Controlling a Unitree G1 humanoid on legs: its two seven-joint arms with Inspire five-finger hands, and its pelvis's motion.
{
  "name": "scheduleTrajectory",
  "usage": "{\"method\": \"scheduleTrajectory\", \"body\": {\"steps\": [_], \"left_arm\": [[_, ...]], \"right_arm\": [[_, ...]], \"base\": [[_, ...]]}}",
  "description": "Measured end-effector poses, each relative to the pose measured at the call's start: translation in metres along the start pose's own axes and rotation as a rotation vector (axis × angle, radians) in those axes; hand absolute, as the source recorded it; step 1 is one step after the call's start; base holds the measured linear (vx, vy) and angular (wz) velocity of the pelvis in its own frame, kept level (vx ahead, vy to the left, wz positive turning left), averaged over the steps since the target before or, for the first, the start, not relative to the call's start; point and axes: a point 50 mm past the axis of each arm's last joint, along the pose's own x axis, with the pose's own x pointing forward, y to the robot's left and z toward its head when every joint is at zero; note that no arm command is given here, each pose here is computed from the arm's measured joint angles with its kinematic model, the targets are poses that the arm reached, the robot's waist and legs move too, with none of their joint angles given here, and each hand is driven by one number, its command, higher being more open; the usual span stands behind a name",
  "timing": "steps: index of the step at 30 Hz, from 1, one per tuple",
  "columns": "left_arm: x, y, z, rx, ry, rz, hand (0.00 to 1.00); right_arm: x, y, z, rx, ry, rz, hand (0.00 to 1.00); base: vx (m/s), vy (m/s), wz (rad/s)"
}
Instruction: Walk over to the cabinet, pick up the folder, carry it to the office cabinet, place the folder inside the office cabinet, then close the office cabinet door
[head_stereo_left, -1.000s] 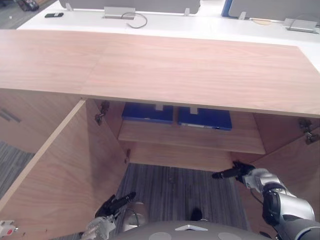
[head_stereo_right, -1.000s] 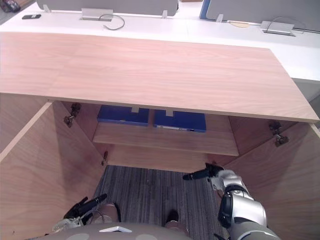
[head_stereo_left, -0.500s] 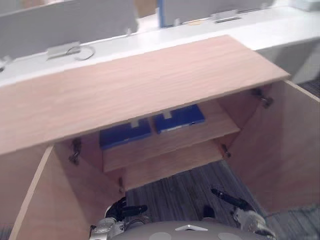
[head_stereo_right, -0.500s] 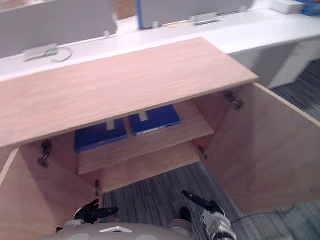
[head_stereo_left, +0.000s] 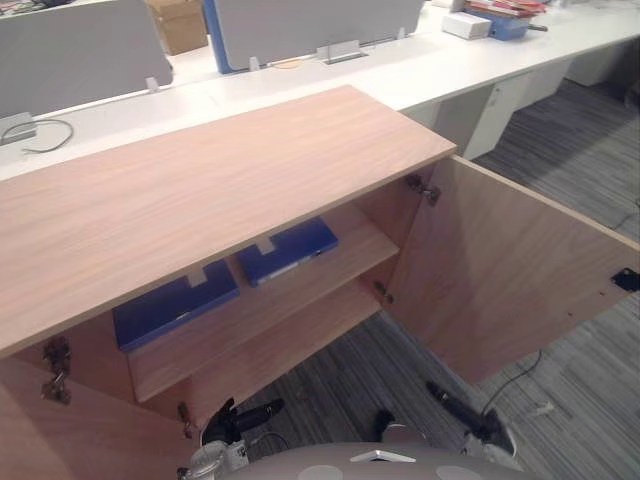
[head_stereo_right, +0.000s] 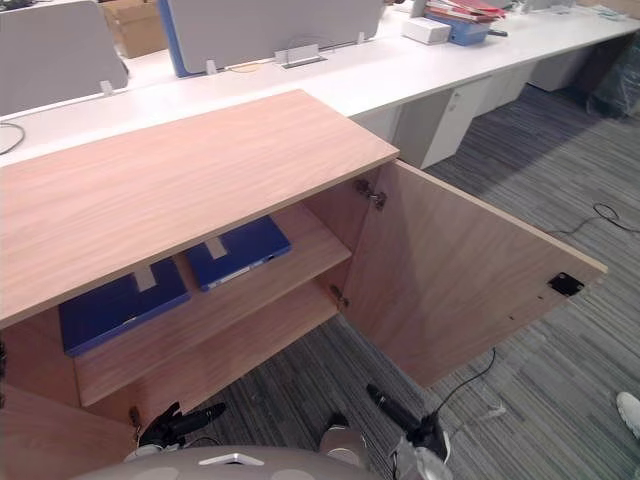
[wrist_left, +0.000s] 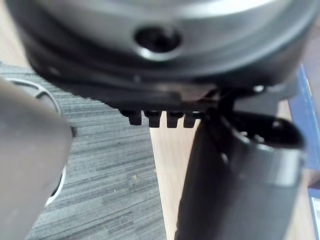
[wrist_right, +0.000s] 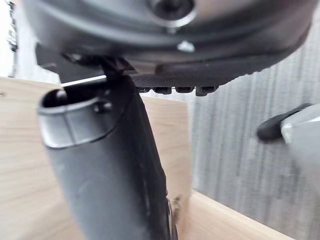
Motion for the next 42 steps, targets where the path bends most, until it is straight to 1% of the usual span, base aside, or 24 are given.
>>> {"method": "scheduleTrajectory", "body": {"steps": [2,6,10,14,18,21,25,31,34,38,42], "left_arm": [[-0.001,0.0,-0.003,-0.004,0.008,0.004,1.0],[-0.001,0.001,-0.004,-0.022,0.011,0.02,1.0],[-0.003,0.007,-0.007,-0.09,0.016,0.064,1.0],[-0.004,0.009,-0.013,-0.155,0.03,0.093,1.0],[-0.006,0.016,-0.017,-0.145,0.044,0.106,1.0],[-0.005,0.02,-0.017,-0.099,0.052,0.1,1.0],[-0.005,0.021,-0.018,-0.055,0.066,0.089,1.0],[-0.004,0.03,-0.016,-0.018,0.065,0.101,1.0],[-0.005,0.033,-0.017,-0.013,0.073,0.104,1.0],[-0.005,0.036,-0.02,0.01,0.087,0.092,1.0],[-0.007,0.037,-0.026,0.011,0.104,0.085,1.0]], "right_arm": [[-0.001,0.0,0.023,0.012,-0.104,-0.031,1.0],[-0.001,-0.008,0.044,0.031,-0.195,-0.119,1.0],[-0.002,-0.013,0.049,0.008,-0.216,-0.169,1.0],[-0.003,-0.03,0.053,0.045,-0.228,-0.25,1.0],[0.006,-0.038,0.067,0.069,-0.245,-0.283,1.0],[0.014,-0.045,0.075,0.063,-0.235,-0.303,1.0],[0.02,-0.041,0.089,0.055,-0.261,-0.281,1.0],[0.025,-0.022,0.127,-0.023,-0.371,-0.163,1.0],[0.022,-0.011,0.159,-0.041,-0.481,-0.087,1.0],[0.013,0.005,0.213,-0.118,-0.663,0.043,1.0],[0.01,0.008,0.233,-0.11,-0.7,0.074,1.0]], "base": [[0.11,-0.045,-0.27],[0.11,-0.018,-0.3],[0.03,0.013,-0.31],[0.02,-0.005,-0.12],[0.0,0.0,-0.11],[0.0,0.0,0.0],[-0.04,-0.005,-0.03],[-0.06,0.002,-0.02],[-0.05,-0.009,0.02],[-0.04,-0.026,0.07],[-0.03,-0.027,-0.01]]}}
